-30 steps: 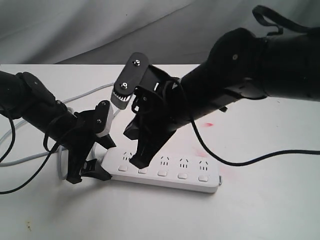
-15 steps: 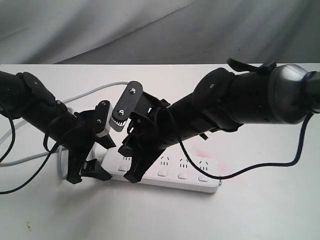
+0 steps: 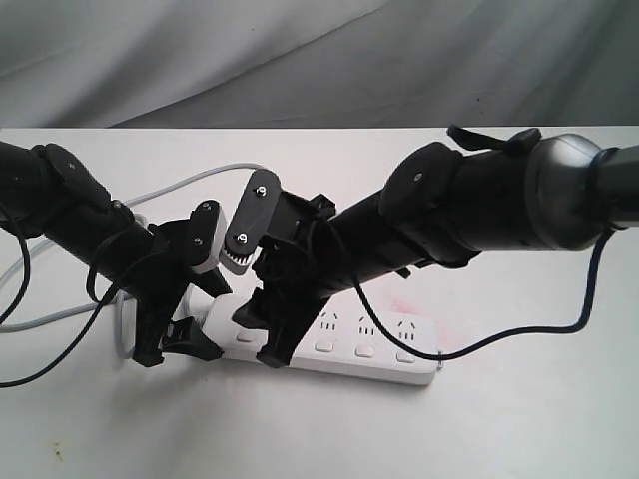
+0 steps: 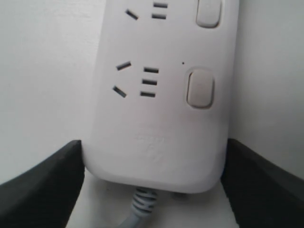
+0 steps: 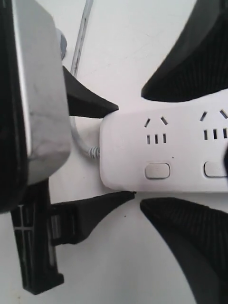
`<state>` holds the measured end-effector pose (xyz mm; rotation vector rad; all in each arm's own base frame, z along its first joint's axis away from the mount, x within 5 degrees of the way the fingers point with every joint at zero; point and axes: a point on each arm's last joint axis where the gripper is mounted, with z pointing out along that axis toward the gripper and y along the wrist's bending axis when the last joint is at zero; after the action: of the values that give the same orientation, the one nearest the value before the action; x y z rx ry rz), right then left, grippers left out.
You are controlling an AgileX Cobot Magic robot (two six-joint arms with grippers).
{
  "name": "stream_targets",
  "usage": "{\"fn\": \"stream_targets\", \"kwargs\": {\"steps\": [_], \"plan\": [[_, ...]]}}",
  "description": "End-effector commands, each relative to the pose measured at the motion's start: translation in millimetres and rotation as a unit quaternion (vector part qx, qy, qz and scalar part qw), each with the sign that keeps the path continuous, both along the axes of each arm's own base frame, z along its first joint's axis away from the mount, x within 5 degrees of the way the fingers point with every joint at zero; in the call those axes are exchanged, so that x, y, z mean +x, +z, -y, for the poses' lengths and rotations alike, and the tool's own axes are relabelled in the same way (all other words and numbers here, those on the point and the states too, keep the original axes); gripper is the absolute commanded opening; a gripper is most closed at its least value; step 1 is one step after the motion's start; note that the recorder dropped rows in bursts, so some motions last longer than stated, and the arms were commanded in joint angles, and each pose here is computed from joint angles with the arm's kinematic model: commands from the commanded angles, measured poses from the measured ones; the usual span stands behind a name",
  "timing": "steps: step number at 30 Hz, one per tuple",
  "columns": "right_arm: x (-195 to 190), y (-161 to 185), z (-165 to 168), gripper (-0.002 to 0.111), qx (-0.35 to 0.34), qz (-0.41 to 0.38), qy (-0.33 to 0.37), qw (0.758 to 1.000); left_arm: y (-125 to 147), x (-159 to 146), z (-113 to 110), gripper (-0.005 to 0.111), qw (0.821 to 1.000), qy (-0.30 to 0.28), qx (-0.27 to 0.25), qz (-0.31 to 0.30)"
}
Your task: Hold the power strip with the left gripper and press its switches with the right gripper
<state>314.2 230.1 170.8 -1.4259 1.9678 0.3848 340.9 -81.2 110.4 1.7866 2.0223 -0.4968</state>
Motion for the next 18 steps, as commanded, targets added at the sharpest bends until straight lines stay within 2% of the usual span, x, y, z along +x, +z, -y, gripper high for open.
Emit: {"fn": "stream_targets", "kwargs": {"steps": [1,18], "plan": [[1.2,-7.8,-0.1,0.056,-0.023,0.025,0.025,0.999,0.4,-1.1,2.5,0.059,1.0,-0.005,-0.004,-0.005],[13.8,-20.2,-13.5,0.056,-0.026,0.032,0.016,0.999,0.4,-1.1,2.6,0.059,1.0,-0.004,-0.004,-0.006]]}}
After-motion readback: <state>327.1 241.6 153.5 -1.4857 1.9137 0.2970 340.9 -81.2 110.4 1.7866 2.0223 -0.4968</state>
